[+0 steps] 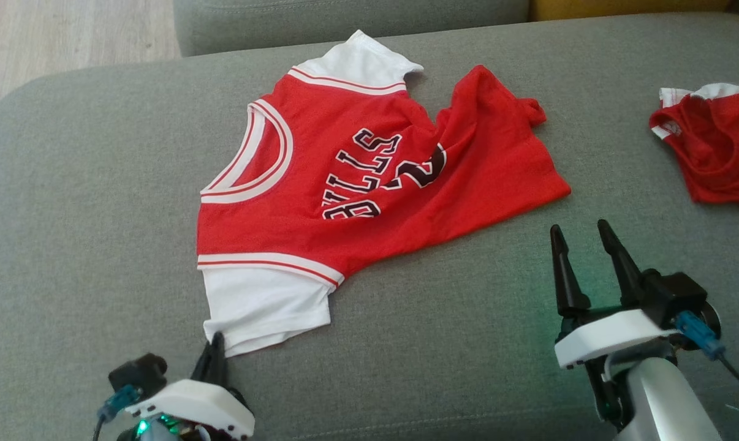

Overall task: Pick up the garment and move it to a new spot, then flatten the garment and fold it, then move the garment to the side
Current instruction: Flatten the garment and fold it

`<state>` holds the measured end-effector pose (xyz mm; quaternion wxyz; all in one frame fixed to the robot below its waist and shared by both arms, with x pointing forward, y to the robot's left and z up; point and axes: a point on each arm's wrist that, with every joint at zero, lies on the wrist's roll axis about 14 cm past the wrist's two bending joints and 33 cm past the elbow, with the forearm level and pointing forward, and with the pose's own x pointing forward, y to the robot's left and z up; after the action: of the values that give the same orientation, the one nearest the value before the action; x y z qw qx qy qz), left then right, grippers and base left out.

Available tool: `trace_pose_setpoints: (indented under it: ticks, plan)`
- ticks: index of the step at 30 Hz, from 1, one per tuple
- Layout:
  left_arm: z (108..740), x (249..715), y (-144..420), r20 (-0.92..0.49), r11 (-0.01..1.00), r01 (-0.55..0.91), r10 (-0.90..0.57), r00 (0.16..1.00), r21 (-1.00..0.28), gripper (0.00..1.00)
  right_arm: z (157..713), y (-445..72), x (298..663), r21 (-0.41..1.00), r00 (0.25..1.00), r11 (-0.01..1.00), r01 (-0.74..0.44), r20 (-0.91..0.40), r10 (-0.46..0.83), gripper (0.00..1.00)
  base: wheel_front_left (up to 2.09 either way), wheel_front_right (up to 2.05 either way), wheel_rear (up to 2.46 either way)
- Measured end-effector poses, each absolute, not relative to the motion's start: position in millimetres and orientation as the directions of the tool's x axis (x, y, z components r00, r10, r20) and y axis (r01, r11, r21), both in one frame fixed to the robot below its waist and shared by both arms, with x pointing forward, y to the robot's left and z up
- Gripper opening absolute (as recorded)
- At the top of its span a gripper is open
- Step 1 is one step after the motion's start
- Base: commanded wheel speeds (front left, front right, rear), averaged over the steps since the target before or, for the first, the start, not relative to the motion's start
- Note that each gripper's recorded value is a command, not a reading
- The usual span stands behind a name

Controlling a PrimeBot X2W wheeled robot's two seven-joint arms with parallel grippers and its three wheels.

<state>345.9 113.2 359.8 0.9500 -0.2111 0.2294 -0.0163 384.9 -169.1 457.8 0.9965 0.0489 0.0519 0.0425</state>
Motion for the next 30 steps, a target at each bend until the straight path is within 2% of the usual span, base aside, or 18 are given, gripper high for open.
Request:
trace_pose_setpoints:
  ticks: [9,15,23,30]
  plan:
    - [368.2,346.3,110.7,-0.397,0.898,-0.052,-0.141,0.907,-0.436,0.0,448.7,-184.9,389.3,0.063,0.99,0.997,-0.038,-0.136,0.046,1.0,0.0,0.0,0.0]
    - [398.4,352.3,136.9,-0.296,0.887,-0.096,-0.047,0.954,-0.451,0.0,439.6,-203.9,403.2,-0.001,0.98,1.0,0.008,-0.197,-0.008,1.0,0.0,0.0,0.0]
    - [411.8,328.0,170.4,-0.271,0.873,-0.196,0.077,0.96,-0.446,0.0,407.6,-187.4,416.5,-0.004,0.937,0.999,-0.033,-0.348,0.029,1.0,0.0,0.0,0.0]
    - [420.5,328.6,178.2,-0.253,0.869,-0.216,0.109,0.961,-0.446,0.0,381.0,-169.6,428.0,0.004,0.883,0.997,-0.076,-0.464,0.069,1.0,0.0,0.0,0.0]
